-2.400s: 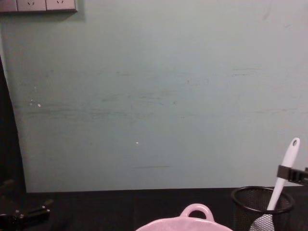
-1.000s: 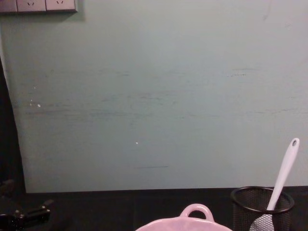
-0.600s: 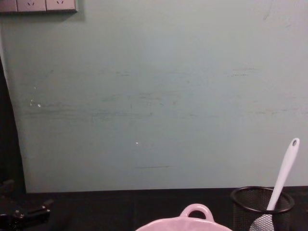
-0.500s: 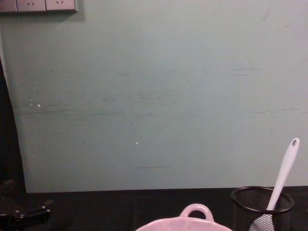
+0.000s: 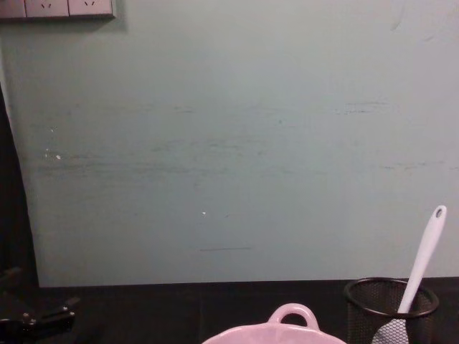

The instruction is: Use the one hand to pick up the spoon and stir the clear water in the bowl.

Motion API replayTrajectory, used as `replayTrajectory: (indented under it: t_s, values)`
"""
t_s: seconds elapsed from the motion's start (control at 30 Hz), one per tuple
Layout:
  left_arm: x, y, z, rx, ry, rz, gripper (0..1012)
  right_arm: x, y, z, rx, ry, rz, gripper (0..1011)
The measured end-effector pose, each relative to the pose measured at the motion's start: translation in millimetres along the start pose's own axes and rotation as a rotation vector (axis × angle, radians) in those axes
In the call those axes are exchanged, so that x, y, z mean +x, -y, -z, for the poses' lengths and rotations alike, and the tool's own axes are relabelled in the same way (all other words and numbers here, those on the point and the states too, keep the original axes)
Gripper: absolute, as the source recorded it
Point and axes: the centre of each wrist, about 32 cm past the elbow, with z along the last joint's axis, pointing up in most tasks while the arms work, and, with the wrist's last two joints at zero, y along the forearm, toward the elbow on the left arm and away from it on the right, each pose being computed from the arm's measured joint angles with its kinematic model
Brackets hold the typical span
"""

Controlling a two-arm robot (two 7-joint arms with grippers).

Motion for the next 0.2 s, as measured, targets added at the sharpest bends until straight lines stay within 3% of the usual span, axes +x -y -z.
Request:
replayTrajectory:
  t_s: [0.2]
  values:
    - [0.0,0.0,0.0,0.0,0.0,0.0,1005,0.1,0.2,0.2,0.0,0.0,0.0,1003]
